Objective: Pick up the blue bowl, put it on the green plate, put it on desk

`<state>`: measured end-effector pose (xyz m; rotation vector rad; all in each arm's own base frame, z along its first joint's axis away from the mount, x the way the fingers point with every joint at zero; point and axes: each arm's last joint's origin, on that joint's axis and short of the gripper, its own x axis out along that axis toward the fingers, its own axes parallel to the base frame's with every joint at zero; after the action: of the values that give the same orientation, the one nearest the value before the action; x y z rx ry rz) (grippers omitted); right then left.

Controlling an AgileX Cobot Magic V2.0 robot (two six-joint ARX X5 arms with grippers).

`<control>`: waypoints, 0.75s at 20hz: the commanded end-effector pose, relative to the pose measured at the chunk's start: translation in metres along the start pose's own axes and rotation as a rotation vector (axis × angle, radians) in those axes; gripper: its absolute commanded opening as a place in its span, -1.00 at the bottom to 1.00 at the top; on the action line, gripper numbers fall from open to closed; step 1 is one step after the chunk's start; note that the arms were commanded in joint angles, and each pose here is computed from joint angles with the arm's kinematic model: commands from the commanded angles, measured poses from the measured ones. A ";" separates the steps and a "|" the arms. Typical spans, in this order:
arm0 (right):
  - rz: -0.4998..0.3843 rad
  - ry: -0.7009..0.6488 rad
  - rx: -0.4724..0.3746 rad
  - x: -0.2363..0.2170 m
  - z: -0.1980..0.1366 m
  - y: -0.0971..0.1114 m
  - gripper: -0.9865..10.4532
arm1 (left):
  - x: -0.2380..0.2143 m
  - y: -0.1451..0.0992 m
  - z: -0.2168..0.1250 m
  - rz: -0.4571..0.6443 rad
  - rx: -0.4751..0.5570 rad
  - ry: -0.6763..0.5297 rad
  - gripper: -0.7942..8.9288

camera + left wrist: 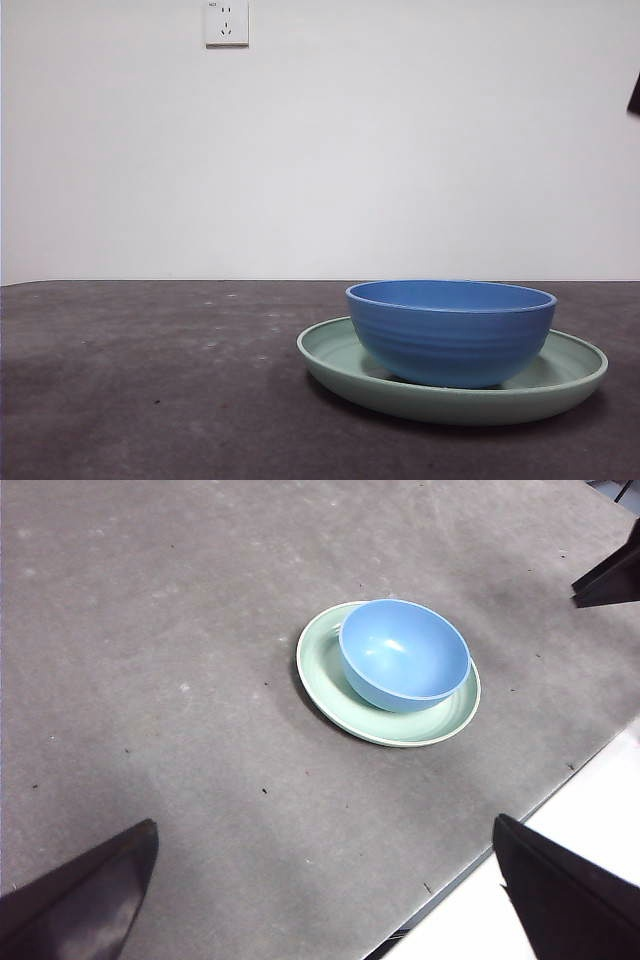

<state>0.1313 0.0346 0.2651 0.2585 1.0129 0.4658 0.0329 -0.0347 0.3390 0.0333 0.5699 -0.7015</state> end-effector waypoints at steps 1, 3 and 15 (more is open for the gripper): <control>-0.007 0.026 0.000 0.010 0.010 -0.002 0.29 | -0.002 -0.001 0.003 -0.012 0.000 -0.022 0.51; -0.031 0.048 0.008 0.021 0.017 -0.007 0.29 | -0.002 -0.001 0.003 -0.011 0.001 -0.021 0.51; -0.108 0.187 0.009 0.095 0.043 -0.038 -0.02 | -0.002 -0.001 0.003 -0.011 0.000 -0.022 0.51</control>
<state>0.2164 0.0470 0.1990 0.1910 1.2147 0.3778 0.0330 -0.0347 0.3390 0.0332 0.5695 -0.7015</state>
